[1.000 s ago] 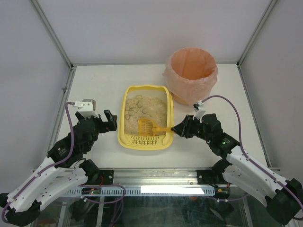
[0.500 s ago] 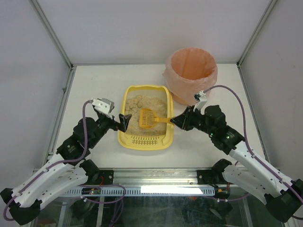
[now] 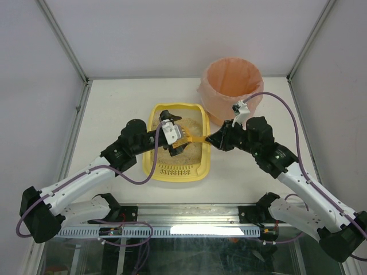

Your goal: Clean the litter box

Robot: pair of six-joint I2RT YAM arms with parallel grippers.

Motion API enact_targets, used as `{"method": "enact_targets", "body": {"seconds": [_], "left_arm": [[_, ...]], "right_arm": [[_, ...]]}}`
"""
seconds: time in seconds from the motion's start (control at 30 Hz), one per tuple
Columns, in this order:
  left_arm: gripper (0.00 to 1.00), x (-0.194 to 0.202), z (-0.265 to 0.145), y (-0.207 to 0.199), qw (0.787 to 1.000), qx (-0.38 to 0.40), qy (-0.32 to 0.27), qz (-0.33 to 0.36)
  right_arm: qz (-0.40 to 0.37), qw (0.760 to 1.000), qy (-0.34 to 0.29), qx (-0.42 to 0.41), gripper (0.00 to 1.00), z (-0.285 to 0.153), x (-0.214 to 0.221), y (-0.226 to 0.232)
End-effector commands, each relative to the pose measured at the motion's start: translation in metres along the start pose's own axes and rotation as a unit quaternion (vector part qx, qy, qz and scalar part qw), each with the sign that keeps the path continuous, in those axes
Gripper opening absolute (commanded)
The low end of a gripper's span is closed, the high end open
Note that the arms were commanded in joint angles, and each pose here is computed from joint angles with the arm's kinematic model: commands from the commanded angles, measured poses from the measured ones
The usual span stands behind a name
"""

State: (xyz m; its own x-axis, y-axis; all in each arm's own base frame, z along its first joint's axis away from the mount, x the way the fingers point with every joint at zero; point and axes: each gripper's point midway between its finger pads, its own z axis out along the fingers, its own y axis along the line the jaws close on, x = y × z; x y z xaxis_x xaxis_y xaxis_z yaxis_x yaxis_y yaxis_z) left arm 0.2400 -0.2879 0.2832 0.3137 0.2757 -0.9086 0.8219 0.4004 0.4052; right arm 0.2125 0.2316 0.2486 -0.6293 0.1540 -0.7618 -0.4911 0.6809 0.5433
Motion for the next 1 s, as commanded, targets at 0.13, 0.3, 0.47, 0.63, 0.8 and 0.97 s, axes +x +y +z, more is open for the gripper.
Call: {"method": "enact_targets", "body": {"seconds": [0.13, 0.3, 0.47, 0.63, 0.8, 0.97], "left_arm": [[0.95, -0.020, 0.027, -0.029, 0.992, 0.086, -0.051, 0.074], [0.86, 0.004, 0.034, -0.043, 0.993, 0.096, -0.028, 0.066], [0.68, 0.018, 0.045, -0.045, 0.994, 0.090, -0.003, 0.063], [0.51, 0.021, 0.048, -0.040, 0.995, 0.076, 0.007, 0.064], [0.19, 0.019, 0.048, -0.035, 0.997, 0.060, 0.006, 0.056], [0.00, 0.011, 0.049, -0.026, 0.999, 0.035, -0.001, 0.027]], "right_arm": [[-0.026, 0.999, -0.036, -0.031, 0.00, -0.011, -0.031, 0.024], [-0.016, 0.998, -0.035, -0.057, 0.00, -0.010, -0.037, 0.037], [-0.010, 0.997, -0.029, -0.075, 0.00, -0.007, -0.038, 0.044], [-0.009, 0.995, -0.039, -0.087, 0.00, -0.011, -0.042, 0.051], [-0.012, 0.995, -0.045, -0.086, 0.03, -0.012, -0.045, 0.051], [-0.002, 0.993, -0.087, -0.085, 0.39, -0.015, -0.054, 0.049]]}}
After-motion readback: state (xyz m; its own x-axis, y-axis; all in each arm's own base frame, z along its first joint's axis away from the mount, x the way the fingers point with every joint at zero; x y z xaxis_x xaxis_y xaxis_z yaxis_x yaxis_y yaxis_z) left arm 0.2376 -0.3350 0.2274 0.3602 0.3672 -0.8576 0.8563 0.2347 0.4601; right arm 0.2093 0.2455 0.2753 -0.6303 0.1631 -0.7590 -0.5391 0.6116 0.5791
